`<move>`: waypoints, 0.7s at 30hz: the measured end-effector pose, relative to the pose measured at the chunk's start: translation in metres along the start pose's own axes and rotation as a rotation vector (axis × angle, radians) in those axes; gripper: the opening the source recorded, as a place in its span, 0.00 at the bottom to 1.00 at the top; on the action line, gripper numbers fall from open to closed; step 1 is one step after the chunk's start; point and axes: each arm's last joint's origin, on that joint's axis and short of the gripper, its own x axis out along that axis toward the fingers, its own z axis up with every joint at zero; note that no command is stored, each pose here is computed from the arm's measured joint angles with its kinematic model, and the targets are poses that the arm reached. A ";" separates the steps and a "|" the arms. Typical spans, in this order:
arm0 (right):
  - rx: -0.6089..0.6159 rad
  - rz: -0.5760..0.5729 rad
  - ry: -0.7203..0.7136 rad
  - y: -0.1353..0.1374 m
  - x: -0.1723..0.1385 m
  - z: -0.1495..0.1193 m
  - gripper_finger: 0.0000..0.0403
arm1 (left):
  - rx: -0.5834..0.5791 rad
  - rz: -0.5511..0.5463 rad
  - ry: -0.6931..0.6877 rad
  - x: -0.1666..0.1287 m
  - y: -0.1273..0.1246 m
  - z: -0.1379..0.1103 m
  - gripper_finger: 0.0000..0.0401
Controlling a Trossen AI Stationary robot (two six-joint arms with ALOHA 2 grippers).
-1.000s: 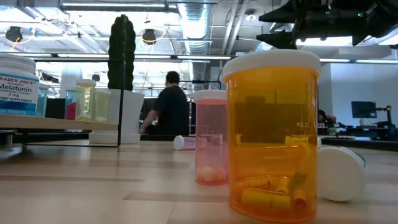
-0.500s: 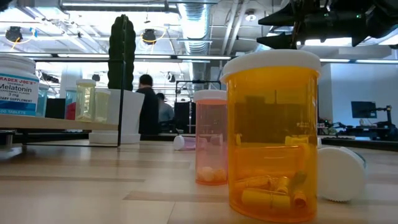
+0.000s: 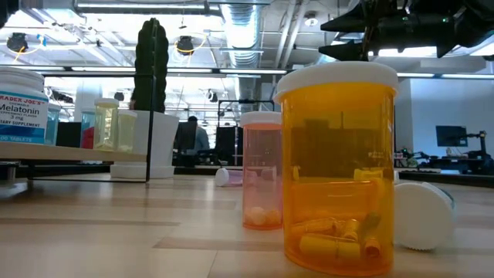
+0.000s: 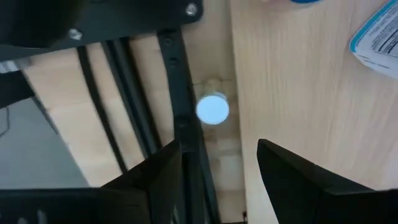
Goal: Pick and place medicine bottles onto shelf by color
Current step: Put the yellow pill bottle on the shelf
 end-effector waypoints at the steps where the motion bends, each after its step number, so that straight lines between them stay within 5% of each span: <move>1: 0.000 0.000 0.000 0.000 0.000 0.000 0.66 | 0.005 -0.009 0.004 0.003 -0.001 0.000 0.49; 21: 0.002 0.000 0.001 0.000 0.000 0.000 0.66 | 0.090 0.015 -0.006 0.053 0.007 -0.001 0.49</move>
